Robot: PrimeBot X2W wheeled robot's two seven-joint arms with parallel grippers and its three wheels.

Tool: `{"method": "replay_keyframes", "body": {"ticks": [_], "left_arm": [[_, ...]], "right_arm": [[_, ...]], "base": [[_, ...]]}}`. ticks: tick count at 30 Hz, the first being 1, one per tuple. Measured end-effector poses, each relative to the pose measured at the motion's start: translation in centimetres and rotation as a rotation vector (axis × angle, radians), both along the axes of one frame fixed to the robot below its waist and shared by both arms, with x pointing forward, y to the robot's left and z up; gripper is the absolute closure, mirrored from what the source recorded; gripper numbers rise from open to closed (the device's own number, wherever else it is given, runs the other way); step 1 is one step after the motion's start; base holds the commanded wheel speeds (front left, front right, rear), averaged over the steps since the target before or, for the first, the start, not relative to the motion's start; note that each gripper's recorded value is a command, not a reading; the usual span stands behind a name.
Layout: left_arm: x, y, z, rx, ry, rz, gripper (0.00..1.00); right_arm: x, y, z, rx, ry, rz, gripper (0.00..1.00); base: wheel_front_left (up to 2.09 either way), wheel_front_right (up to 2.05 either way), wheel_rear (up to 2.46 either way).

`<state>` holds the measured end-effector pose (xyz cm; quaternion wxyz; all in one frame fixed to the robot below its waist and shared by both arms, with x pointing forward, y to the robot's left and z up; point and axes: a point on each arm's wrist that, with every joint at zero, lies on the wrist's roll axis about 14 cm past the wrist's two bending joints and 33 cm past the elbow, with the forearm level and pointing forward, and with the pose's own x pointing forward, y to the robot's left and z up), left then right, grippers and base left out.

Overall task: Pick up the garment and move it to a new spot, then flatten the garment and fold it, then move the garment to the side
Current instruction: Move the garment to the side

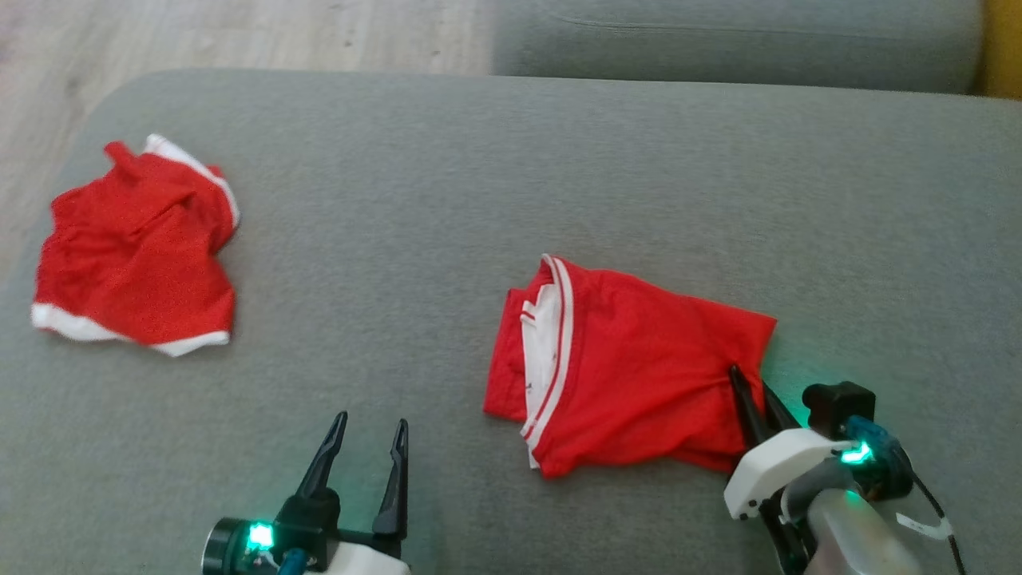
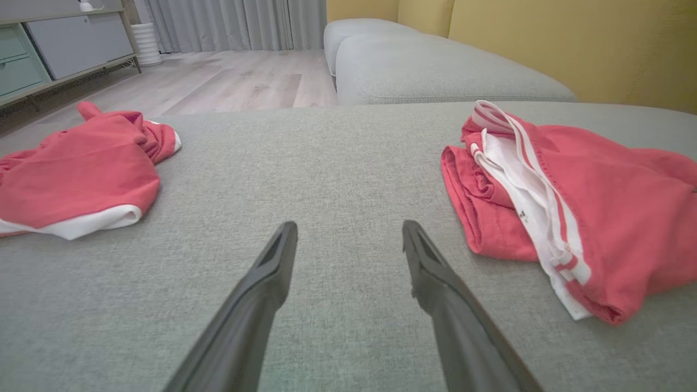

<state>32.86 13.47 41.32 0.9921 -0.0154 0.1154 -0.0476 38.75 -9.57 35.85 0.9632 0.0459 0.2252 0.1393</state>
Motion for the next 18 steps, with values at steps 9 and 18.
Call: {"method": "replay_keyframes", "body": {"ticks": [9, 18], "left_arm": [[2.1, -4.8, 0.7, -0.019, -0.030, -0.160, 0.00], [5.1, -15.1, 3.1, -0.076, -0.106, -0.467, 0.00]], "right_arm": [[-0.2, -4.9, 3.1, 0.019, -0.104, -0.152, 1.00], [-4.5, -12.1, 4.6, 0.017, -0.152, -0.385, 1.00]], "base": [[0.00, 0.00, 0.00], [0.00, 0.00, 0.00]]}}
